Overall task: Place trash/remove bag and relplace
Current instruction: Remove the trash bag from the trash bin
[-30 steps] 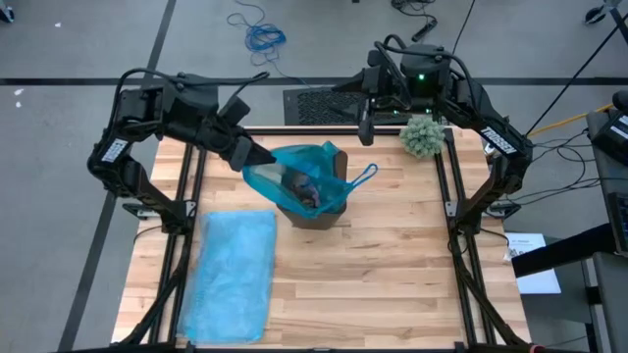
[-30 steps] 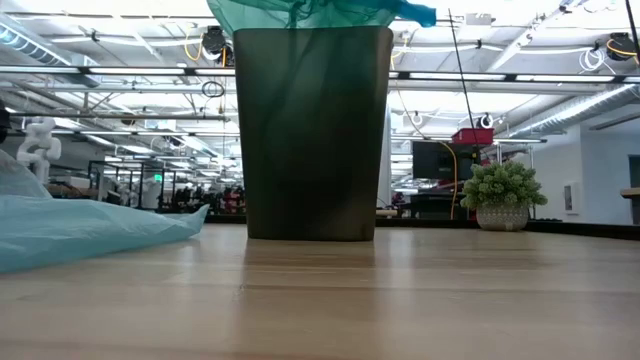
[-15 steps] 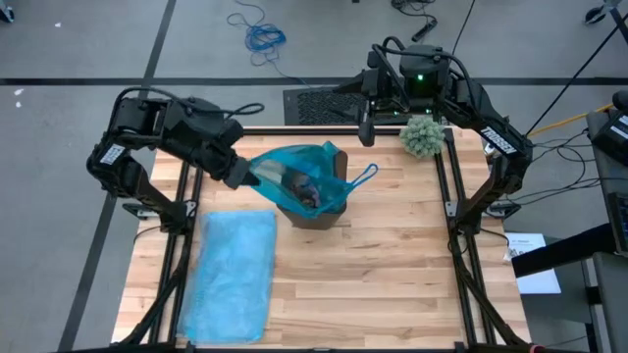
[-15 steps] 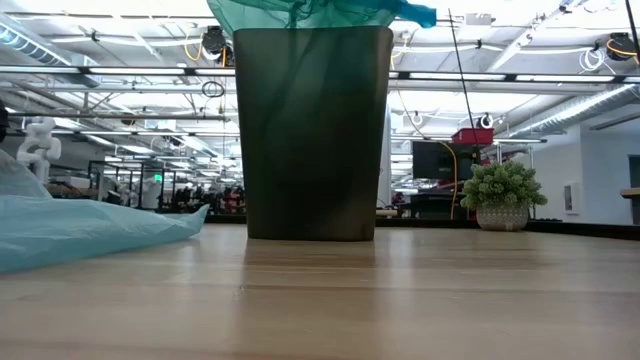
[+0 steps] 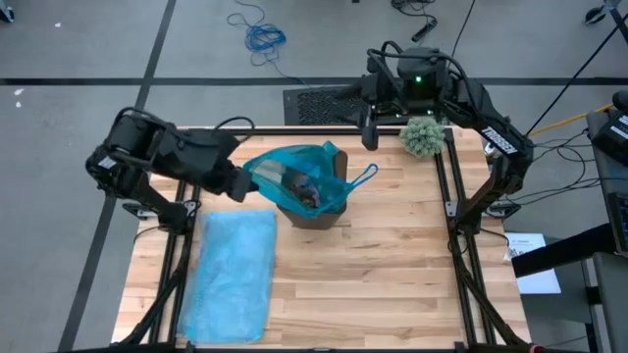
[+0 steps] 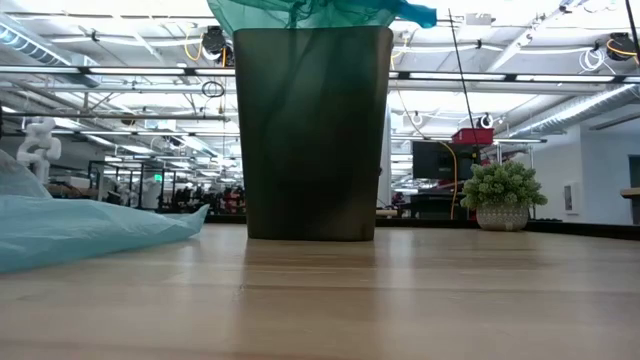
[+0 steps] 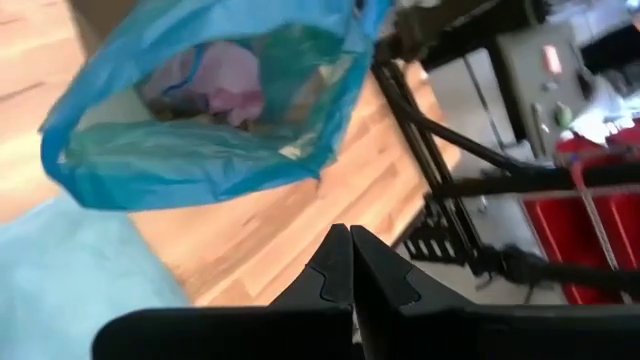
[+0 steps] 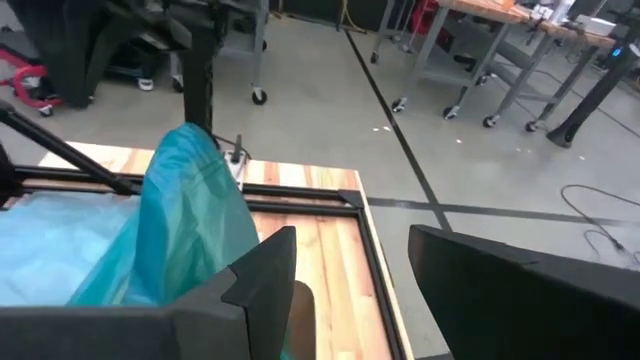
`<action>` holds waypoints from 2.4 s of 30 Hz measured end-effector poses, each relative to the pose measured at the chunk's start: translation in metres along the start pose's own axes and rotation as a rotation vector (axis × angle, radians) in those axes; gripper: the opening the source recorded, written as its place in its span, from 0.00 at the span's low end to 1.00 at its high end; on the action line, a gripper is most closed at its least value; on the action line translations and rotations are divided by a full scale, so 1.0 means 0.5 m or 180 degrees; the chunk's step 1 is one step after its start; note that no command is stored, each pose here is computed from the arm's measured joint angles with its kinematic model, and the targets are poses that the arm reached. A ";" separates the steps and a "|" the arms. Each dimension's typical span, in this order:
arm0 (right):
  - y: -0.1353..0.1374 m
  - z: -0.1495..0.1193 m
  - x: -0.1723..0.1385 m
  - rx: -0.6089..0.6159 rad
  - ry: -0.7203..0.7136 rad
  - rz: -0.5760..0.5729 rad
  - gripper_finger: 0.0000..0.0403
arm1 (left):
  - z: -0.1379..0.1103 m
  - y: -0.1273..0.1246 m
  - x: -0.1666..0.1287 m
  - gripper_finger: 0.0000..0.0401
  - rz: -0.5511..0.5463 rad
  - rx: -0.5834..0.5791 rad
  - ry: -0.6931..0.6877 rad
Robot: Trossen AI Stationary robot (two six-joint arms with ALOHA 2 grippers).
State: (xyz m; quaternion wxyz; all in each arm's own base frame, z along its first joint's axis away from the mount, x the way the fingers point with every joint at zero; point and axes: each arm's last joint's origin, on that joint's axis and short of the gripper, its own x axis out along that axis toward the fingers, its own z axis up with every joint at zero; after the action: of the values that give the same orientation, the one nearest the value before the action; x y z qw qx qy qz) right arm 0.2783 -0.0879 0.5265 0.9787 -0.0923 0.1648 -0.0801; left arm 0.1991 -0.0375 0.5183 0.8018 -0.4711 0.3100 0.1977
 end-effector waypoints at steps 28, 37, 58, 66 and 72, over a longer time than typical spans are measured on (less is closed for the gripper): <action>-0.062 -0.037 -0.034 -0.0085 0.0260 0.0140 0.47 | -0.042 -0.048 0.101 0.00 -0.0092 0.1762 -0.0424; -0.033 -0.029 -0.028 0.0165 0.0250 0.0292 0.46 | 0.020 -0.019 0.055 0.00 -0.0114 0.1646 -0.0630; 0.096 -0.010 0.078 -0.0077 0.0274 0.0589 0.46 | 0.057 0.063 -0.075 0.00 -0.0235 0.0836 -0.0166; 0.103 -0.008 0.089 0.0020 0.0234 0.0602 0.46 | 0.020 0.050 -0.022 0.00 0.0022 0.0202 0.0103; 0.086 -0.016 0.074 -0.0176 0.0362 0.0473 0.46 | -0.039 0.042 0.035 0.00 0.0370 -0.0025 0.0288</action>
State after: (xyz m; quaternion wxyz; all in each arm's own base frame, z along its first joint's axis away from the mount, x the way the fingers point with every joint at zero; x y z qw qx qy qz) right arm 0.3155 -0.0544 0.4987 0.9681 -0.1021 0.2286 -0.0077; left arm 0.1933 -0.0441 0.4860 0.7723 -0.4639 0.3718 0.2237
